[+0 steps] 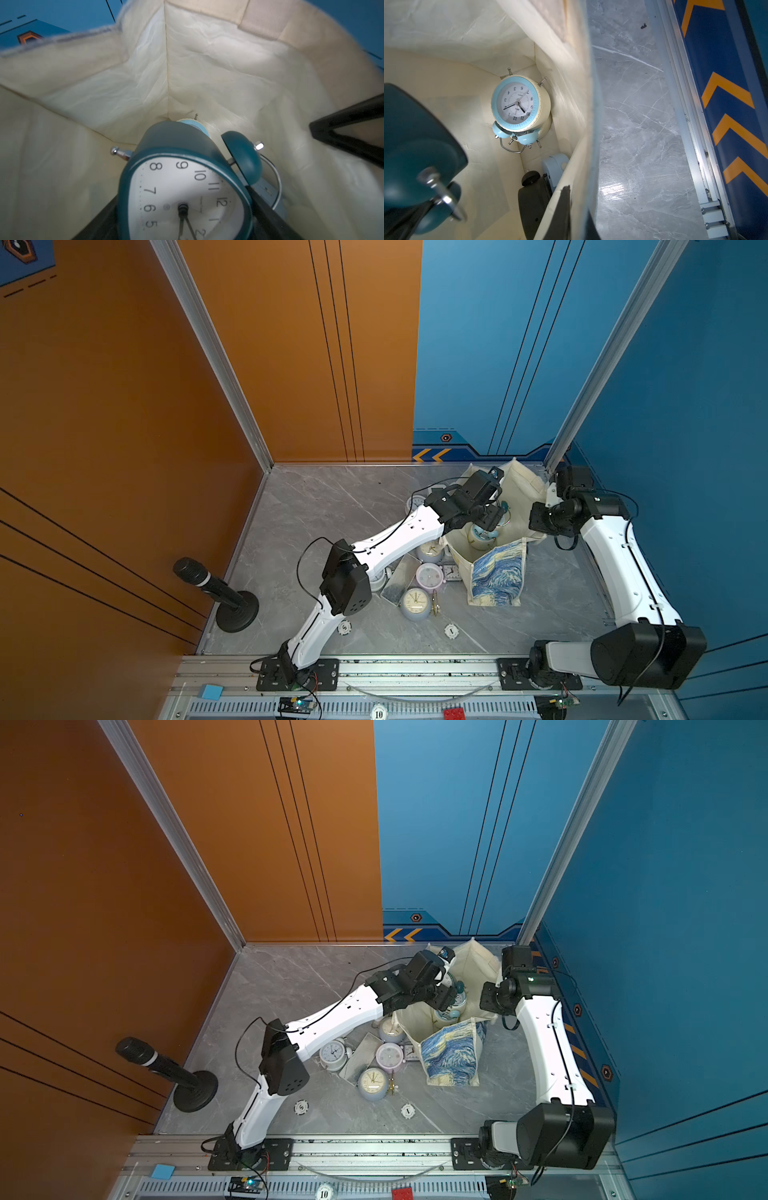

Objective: Put the alarm clock into the canvas bag
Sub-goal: Place the alarm at the canvas bag, then adjust the canvas bag at the center of the board.

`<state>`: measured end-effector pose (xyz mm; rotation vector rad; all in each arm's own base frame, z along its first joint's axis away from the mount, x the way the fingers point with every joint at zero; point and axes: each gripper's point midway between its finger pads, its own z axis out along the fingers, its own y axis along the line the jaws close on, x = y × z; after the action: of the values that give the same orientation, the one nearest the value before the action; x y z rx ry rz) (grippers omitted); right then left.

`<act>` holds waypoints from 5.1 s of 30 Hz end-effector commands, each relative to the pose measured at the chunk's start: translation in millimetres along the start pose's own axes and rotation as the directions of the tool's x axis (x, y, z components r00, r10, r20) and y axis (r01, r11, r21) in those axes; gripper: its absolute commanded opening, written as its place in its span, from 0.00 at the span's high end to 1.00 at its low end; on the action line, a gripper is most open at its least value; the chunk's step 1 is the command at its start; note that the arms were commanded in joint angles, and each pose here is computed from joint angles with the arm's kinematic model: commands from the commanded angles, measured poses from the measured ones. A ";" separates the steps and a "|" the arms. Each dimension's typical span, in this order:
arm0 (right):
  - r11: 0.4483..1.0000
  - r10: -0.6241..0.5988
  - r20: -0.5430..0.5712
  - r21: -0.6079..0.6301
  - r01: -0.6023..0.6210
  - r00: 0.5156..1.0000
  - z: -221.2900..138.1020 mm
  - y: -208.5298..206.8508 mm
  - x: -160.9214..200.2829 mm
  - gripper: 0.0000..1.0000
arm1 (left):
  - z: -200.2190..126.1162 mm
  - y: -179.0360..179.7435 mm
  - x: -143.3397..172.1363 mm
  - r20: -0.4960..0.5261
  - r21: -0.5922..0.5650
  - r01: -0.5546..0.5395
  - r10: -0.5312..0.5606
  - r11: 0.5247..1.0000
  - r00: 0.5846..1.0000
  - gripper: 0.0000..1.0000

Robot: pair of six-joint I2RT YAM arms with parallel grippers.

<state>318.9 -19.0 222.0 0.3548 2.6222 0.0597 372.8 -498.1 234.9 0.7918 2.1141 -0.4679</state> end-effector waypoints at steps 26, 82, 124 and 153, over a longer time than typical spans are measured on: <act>1.000 -0.016 -0.014 -0.014 0.016 1.000 -0.7 4.2 6.3 0.91 | 91.9 41.0 52.8 -0.098 -0.079 0.090 -0.097 0.993 0.990 0.22; 1.000 -0.016 -0.013 -0.002 0.016 1.000 -0.7 1.8 7.5 0.91 | -110.7 90.2 33.1 -0.137 -0.066 0.249 -0.256 0.966 0.957 0.23; 0.977 -0.187 0.014 -0.103 0.188 0.982 12.7 113.3 18.5 0.96 | -185.8 154.4 68.1 -0.131 -0.025 0.436 -0.435 0.900 0.891 1.00; 0.987 0.056 0.043 0.151 -0.062 0.998 -8.5 -39.0 5.4 0.97 | -105.2 13.9 -22.4 -0.090 0.266 0.283 -0.268 0.922 0.959 0.99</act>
<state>300.2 -40.2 216.7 0.4609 2.6099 -0.0348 336.4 -426.8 286.7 0.6457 2.3421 -0.8632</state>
